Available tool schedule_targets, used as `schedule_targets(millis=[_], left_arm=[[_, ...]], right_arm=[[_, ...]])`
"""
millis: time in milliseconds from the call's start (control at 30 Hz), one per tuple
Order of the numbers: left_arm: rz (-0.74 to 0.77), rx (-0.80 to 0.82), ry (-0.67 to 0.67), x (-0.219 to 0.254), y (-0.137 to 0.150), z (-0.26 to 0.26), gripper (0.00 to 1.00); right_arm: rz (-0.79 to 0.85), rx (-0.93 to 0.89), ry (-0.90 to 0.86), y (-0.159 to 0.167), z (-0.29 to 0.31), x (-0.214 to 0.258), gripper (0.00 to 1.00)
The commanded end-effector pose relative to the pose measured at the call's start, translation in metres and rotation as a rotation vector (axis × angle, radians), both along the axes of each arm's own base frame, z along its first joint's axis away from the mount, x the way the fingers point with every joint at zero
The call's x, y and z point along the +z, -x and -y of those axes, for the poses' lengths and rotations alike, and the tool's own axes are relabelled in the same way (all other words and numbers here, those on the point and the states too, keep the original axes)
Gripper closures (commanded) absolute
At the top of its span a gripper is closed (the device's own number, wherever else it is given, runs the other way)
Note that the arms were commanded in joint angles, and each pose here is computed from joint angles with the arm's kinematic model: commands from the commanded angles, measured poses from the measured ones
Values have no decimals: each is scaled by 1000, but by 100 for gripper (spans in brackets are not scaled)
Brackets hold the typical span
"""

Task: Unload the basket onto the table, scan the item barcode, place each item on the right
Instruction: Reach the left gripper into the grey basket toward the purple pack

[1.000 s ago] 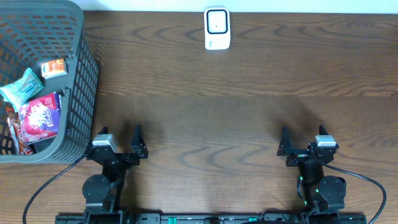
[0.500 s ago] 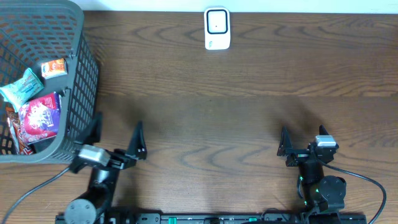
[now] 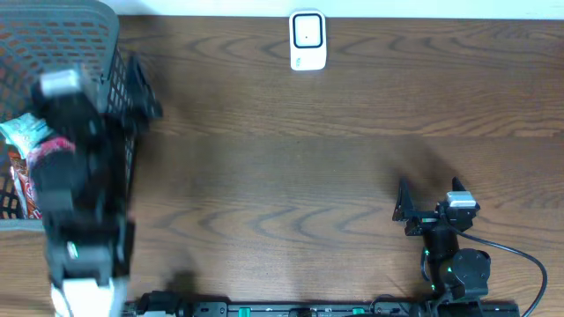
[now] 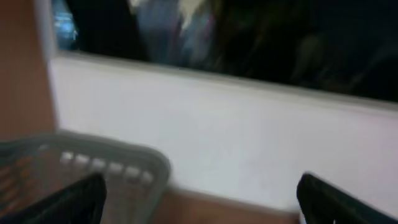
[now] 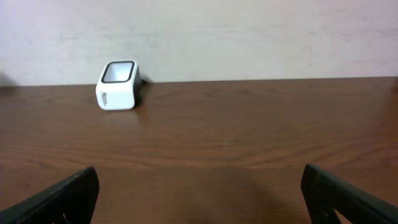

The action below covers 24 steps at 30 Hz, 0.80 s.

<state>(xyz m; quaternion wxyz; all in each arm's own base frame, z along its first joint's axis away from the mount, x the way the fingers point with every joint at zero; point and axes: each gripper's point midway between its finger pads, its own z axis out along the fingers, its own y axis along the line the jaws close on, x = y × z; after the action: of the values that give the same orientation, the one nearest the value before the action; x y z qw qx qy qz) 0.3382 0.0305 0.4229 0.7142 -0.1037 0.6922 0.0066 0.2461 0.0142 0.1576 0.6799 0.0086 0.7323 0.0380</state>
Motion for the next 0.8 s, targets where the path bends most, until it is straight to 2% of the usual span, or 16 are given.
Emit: schedule_targets(millis=[0, 100, 200, 500, 767], left_arm=[[-93, 127, -35, 22, -32, -31, 2], [-243, 173, -117, 23, -55, -55, 2], [-328, 246, -112, 22, -60, -86, 2], [-460, 433, -60, -6, -29, -163, 2], [-509, 444, -48, -16, -22, -167, 2]], right_arm=[[-2, -2, 9, 0, 1, -1, 1], [-2, -1, 9, 0, 1, -1, 1], [-2, -1, 9, 0, 1, -1, 1], [-2, -2, 9, 0, 1, -1, 1], [-2, -2, 9, 0, 1, -1, 1]])
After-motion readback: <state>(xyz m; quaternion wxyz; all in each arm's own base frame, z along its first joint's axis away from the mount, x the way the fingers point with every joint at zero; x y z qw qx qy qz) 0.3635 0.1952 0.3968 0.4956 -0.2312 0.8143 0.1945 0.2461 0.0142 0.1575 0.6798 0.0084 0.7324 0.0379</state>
